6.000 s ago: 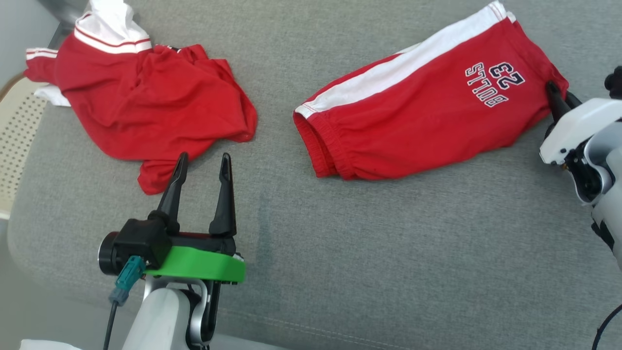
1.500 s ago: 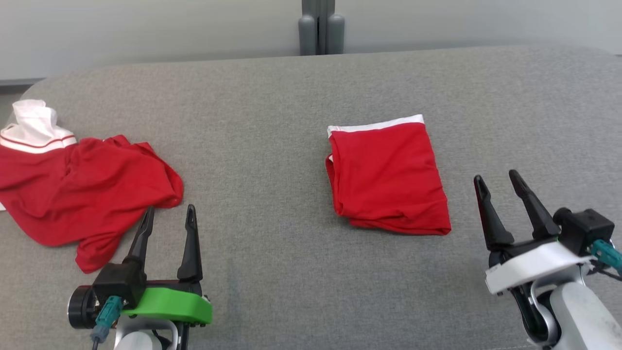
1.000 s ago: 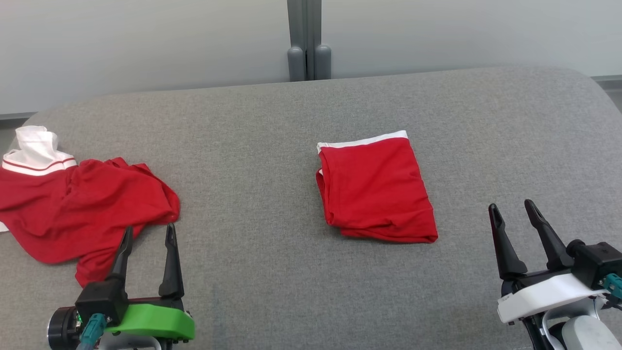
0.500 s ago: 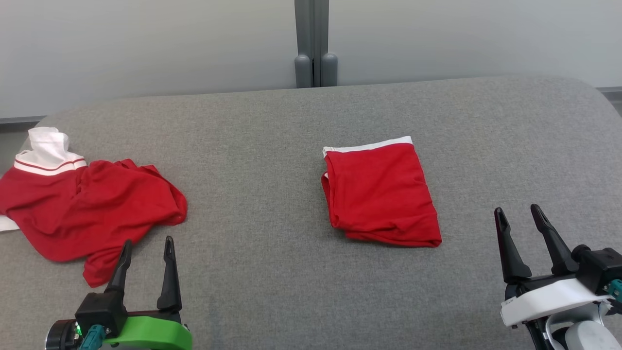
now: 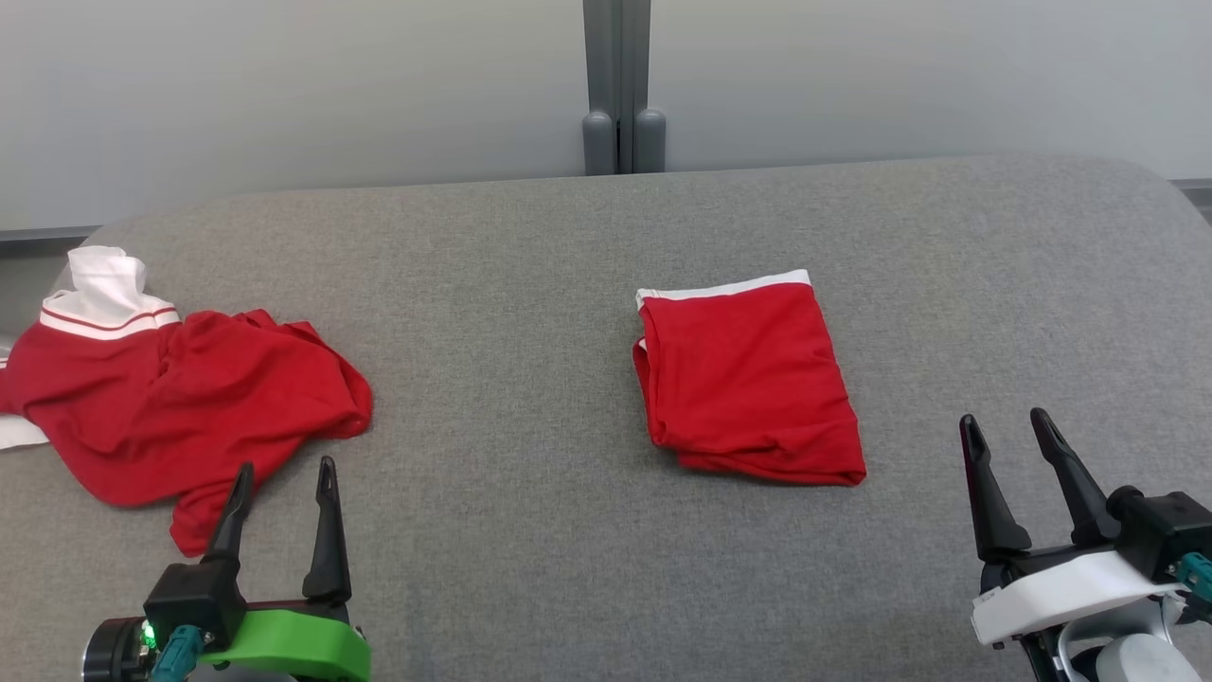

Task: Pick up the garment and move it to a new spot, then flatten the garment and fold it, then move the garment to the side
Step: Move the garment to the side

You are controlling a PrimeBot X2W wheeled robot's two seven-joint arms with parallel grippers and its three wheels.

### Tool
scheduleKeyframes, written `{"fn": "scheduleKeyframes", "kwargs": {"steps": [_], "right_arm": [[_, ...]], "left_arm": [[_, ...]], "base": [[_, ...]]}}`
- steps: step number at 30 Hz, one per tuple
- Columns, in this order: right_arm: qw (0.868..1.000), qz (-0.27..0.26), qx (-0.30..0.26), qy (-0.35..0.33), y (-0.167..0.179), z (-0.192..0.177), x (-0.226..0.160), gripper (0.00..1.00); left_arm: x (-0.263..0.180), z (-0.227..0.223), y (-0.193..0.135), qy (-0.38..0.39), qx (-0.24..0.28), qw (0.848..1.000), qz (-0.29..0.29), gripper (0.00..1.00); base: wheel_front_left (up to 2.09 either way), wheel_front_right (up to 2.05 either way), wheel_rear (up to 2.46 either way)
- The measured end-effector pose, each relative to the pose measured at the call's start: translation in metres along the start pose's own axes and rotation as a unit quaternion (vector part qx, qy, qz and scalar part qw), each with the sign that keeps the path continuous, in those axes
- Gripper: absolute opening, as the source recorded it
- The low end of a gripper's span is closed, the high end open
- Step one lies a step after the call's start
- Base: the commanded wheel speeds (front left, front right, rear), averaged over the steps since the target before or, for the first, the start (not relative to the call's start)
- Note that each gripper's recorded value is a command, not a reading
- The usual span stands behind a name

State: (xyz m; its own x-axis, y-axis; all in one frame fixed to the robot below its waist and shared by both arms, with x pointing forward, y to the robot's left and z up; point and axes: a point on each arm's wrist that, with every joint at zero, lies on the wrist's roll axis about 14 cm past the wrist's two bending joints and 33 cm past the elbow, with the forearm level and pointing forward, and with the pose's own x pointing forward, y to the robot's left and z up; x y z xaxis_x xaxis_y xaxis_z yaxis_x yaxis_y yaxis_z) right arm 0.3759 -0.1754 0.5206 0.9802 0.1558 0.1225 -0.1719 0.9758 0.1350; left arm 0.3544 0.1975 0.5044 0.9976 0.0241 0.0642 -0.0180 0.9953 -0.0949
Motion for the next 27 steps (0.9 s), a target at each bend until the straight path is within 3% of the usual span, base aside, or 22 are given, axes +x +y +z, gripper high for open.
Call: {"fn": "scheduleKeyframes", "kwargs": {"steps": [27], "right_arm": [[1.000,0.001,0.000,0.014,0.0030,-0.0092,-0.0018,1.00]], "left_arm": [[-0.0064,0.0072,0.0044,0.011,0.001,1.000,0.010,1.00]], "base": [[0.00,0.00,0.00]]}}
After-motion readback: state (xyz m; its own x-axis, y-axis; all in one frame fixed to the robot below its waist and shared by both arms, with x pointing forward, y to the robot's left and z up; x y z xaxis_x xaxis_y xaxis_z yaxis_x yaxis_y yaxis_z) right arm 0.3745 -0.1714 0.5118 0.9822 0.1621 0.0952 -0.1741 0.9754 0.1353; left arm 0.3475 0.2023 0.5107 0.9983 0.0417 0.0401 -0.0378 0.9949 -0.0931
